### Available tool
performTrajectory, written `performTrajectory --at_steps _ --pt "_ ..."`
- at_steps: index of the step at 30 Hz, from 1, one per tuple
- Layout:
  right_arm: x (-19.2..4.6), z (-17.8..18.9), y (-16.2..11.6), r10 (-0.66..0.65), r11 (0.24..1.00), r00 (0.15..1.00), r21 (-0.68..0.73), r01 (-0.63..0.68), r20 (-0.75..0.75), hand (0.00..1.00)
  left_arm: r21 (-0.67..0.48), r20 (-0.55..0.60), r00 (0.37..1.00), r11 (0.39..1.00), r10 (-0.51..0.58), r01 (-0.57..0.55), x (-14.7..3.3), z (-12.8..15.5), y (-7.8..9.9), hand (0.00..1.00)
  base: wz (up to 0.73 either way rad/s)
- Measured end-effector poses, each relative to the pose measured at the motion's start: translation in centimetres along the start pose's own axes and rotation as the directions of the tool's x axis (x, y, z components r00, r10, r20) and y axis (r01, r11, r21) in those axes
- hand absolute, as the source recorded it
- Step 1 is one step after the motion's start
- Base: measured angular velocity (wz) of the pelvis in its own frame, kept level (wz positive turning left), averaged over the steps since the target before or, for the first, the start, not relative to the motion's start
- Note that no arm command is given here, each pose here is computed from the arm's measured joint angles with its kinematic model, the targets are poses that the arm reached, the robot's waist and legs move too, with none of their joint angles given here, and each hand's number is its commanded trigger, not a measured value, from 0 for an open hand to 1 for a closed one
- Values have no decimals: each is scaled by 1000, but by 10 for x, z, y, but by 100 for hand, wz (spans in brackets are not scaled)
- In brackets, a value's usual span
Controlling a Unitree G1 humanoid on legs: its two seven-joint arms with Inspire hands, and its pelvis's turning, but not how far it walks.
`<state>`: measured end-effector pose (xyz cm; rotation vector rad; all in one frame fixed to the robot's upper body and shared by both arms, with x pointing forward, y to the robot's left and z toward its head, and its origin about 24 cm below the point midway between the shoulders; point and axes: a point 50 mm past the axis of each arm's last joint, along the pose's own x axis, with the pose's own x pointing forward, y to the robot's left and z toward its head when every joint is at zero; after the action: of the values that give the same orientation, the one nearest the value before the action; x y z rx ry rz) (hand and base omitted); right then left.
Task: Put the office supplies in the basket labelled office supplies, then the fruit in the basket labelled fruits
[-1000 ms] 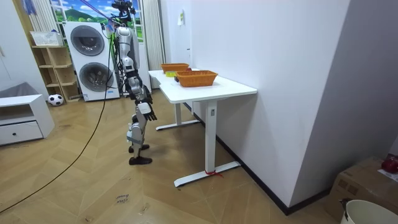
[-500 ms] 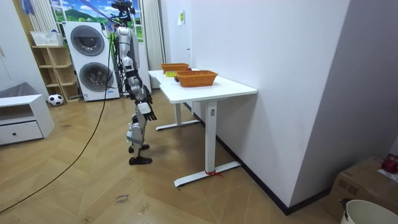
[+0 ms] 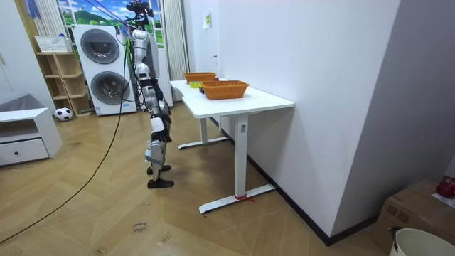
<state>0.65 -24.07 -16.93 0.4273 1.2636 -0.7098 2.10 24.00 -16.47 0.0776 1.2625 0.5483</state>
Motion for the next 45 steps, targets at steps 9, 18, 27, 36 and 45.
performTrajectory --at_steps 9,18,27,36,45 --pt "-6 47 -19 -181 947 968 298 124 173 0 -51 -9 995 994 97 -98 1 -3 24 0 -7" --pt "-41 124 -32 -419 826 808 544 149 415 0 -49 9 993 992 121 -120 0 -4 31 0 -6" --pt "-83 170 -30 -534 744 664 664 75 524 0 -66 -26 996 994 87 -88 0 -9 30 0 -1" --pt "-144 214 -27 -606 708 464 704 -55 646 0 -87 -33 999 996 -9 6 -2 -11 25 0 -1" --pt "-193 239 -25 -655 729 214 681 -74 725 0 -85 -33 999 996 -28 25 -1 -10 24 0 -1"
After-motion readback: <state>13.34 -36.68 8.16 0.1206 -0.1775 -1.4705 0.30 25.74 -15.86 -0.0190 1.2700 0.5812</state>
